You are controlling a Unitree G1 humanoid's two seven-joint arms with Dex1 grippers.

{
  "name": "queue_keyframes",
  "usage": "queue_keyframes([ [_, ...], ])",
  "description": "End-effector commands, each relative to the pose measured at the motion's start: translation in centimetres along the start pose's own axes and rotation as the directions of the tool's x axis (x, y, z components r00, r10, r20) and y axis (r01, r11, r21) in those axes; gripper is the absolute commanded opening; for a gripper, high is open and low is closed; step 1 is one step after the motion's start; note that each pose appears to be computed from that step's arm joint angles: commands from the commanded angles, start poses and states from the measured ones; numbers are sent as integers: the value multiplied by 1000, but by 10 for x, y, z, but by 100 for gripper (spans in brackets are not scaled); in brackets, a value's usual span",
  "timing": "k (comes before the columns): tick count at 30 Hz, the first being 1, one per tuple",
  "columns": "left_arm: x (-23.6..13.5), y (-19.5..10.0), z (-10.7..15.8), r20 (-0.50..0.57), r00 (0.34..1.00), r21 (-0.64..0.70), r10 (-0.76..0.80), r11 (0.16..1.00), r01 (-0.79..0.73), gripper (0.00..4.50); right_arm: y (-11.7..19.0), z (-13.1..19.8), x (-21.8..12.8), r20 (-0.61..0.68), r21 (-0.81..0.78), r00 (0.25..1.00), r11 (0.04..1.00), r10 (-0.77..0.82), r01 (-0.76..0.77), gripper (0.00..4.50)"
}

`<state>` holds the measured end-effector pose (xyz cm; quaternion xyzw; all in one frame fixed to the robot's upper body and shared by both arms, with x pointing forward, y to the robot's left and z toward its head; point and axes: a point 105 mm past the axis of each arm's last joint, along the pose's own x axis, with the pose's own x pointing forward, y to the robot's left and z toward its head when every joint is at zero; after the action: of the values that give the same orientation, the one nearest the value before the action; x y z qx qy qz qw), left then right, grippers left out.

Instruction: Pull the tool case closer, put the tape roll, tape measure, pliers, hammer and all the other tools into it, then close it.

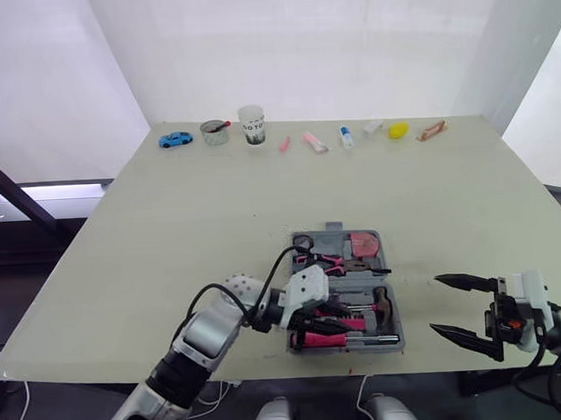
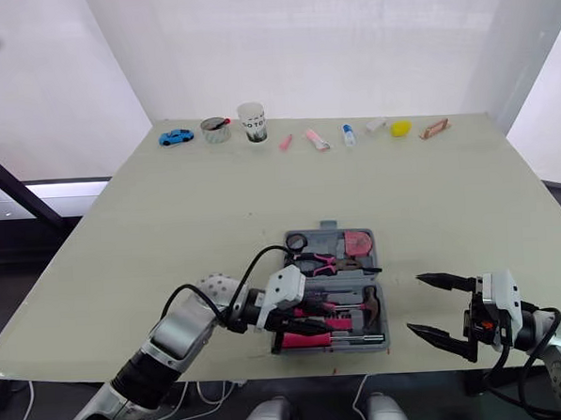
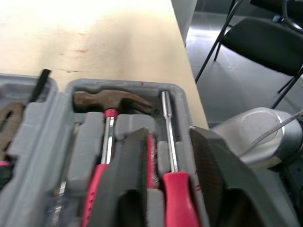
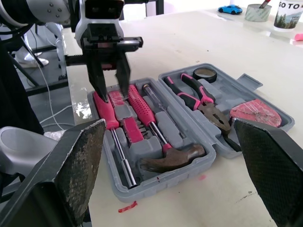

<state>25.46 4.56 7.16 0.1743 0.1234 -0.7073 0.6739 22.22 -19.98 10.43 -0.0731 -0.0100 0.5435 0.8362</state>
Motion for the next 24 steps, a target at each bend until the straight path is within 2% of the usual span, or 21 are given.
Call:
queue_keyframes([
  [1, 2, -3, 0, 34, 999, 31, -9, 1000, 8, 3, 1, 8, 0, 16, -46, 1000, 999, 4, -3, 450],
  [19, 14, -9, -34, -12, 999, 13, -36, 999, 36, 3, 2, 7, 0, 16, -48, 1000, 999, -8, 9, 450],
  [24, 16, -20, -64, -65, 997, -63, -47, 997, 43, 3, 1, 6, -2, 14, -46, 1000, 999, -13, 14, 450],
])
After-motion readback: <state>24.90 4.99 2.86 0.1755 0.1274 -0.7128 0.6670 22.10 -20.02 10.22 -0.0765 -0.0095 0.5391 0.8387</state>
